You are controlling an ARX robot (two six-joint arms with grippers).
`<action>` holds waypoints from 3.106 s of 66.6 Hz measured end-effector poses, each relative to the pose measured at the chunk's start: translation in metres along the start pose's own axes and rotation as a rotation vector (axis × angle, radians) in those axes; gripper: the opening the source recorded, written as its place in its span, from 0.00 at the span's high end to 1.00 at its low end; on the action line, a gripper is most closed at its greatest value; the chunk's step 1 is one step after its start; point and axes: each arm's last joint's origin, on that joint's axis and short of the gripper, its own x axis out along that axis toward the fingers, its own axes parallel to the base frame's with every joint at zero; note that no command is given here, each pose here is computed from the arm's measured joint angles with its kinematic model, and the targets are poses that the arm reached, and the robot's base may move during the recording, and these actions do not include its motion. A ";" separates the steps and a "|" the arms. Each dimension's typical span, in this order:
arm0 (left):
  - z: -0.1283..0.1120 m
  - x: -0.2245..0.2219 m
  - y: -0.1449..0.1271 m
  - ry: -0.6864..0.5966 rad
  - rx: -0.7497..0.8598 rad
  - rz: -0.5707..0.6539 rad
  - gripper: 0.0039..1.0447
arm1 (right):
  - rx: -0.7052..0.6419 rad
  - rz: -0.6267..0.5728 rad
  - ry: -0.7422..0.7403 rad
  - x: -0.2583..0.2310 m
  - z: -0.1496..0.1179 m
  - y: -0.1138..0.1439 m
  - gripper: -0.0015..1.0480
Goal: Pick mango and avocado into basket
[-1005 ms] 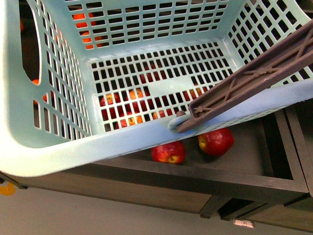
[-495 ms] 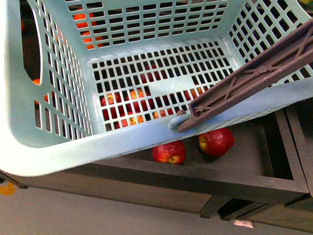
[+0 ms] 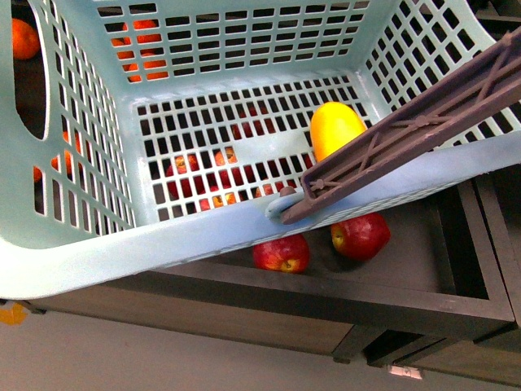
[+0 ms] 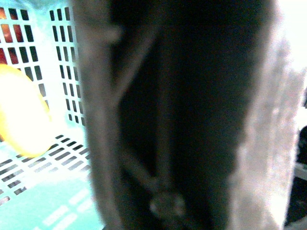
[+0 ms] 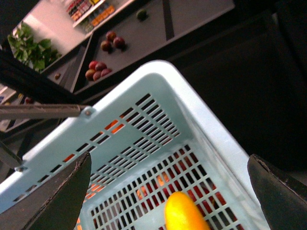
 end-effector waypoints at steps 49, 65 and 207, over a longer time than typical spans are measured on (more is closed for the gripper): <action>-0.001 0.000 0.000 0.010 0.001 -0.007 0.88 | -0.564 -0.045 -0.243 -0.080 -0.081 -0.079 0.98; -0.001 0.000 0.000 0.010 0.002 -0.007 0.88 | -0.565 -0.046 -0.243 -0.090 -0.094 -0.086 0.98; -0.001 -0.001 -0.001 0.008 0.002 -0.007 0.88 | -0.566 -0.046 -0.244 -0.097 -0.103 -0.091 0.08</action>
